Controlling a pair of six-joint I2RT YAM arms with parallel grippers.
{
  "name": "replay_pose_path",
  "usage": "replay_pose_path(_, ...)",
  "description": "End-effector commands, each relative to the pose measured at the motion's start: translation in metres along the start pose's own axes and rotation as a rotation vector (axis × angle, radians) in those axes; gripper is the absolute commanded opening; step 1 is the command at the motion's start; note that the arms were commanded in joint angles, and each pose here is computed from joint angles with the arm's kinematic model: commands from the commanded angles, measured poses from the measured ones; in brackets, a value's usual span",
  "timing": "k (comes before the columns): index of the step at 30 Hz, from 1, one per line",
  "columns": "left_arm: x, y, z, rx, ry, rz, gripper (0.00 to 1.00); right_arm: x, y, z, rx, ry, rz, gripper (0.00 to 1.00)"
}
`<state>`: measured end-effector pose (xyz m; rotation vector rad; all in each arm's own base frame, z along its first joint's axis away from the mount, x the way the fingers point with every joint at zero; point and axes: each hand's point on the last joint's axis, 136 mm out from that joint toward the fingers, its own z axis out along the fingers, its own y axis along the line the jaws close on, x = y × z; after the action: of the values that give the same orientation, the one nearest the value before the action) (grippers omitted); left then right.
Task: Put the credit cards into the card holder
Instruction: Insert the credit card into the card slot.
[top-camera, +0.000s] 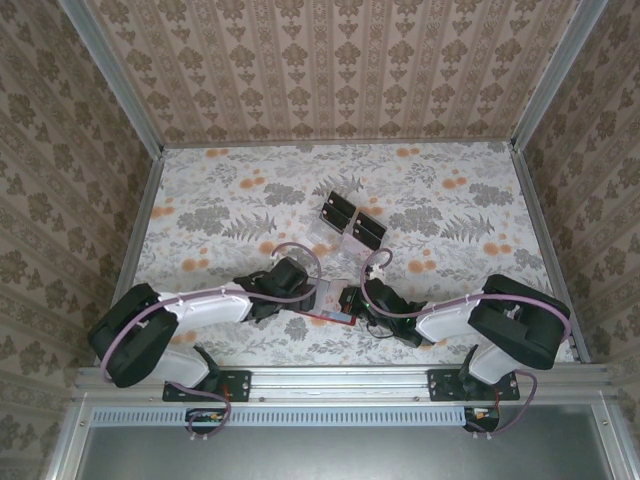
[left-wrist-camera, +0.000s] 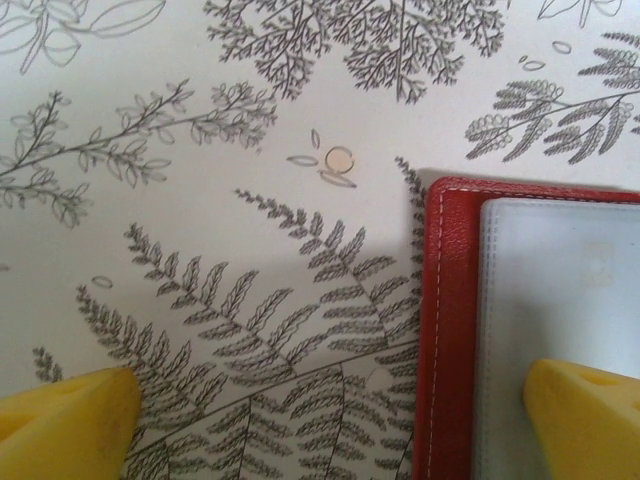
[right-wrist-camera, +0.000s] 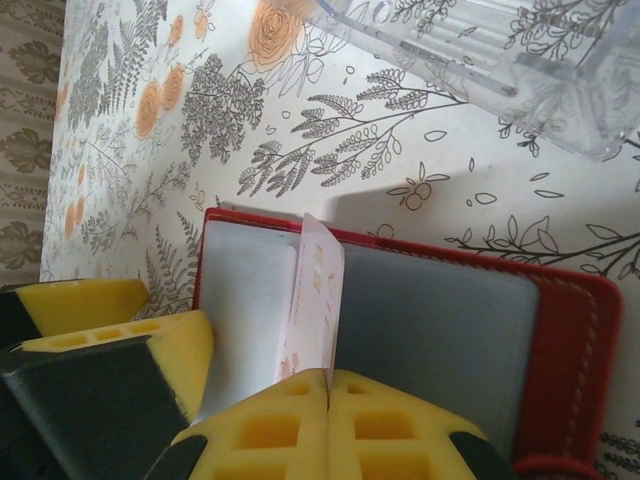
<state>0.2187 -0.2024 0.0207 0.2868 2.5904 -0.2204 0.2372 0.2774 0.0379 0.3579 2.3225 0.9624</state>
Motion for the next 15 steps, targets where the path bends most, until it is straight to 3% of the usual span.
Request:
replay_pose_path(1, 0.041, 0.027, -0.001, -0.091, 0.122, 0.028, 1.0, 0.005, -0.032, 0.003, 0.124, 0.014, -0.022, 0.0)
replay_pose_path(15, 0.052, 0.024, 0.001, -0.083, 0.127, 0.016, 1.0, 0.018, -0.016, 0.015, 0.05, 0.108, -0.054, 0.0)
